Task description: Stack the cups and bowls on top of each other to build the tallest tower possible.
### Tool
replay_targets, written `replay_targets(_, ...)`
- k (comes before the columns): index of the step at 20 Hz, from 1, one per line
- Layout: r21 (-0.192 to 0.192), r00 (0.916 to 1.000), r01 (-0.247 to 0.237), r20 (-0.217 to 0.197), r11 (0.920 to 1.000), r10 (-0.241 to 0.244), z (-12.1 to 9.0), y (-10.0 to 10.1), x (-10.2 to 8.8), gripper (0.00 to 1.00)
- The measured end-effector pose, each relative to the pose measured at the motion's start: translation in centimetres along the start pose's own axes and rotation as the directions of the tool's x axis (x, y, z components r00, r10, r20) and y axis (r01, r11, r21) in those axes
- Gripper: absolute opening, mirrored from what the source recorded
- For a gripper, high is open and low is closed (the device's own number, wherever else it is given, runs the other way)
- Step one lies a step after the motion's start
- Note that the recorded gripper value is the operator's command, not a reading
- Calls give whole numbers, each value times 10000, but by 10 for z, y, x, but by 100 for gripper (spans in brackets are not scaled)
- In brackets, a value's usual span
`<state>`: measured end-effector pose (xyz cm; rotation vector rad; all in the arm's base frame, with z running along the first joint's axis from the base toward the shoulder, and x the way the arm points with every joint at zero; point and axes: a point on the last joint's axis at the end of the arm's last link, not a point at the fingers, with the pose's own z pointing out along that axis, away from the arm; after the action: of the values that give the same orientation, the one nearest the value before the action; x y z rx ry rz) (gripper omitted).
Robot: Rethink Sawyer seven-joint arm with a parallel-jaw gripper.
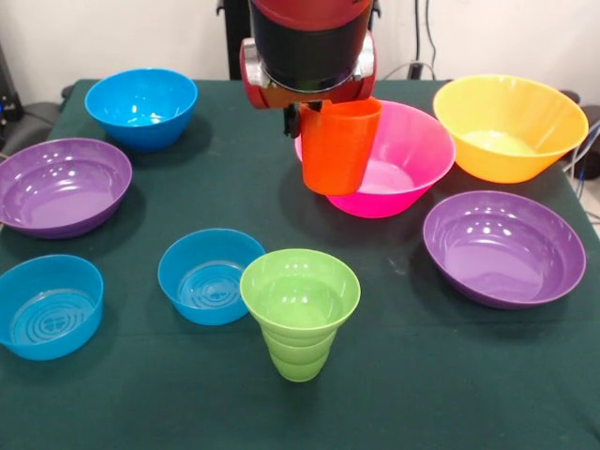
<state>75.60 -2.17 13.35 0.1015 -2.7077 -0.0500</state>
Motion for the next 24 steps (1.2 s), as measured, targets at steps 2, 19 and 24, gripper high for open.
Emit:
replay_targets(2,-6,10000,-7,85,10000,7,-7,-1,2,0)
replay_targets(19,-188,9896,-563,1317,9982,583,-8,-62,14,0)
replay_targets(24,-240,9913,-484,1212,9985,510,10,-58,2,0)
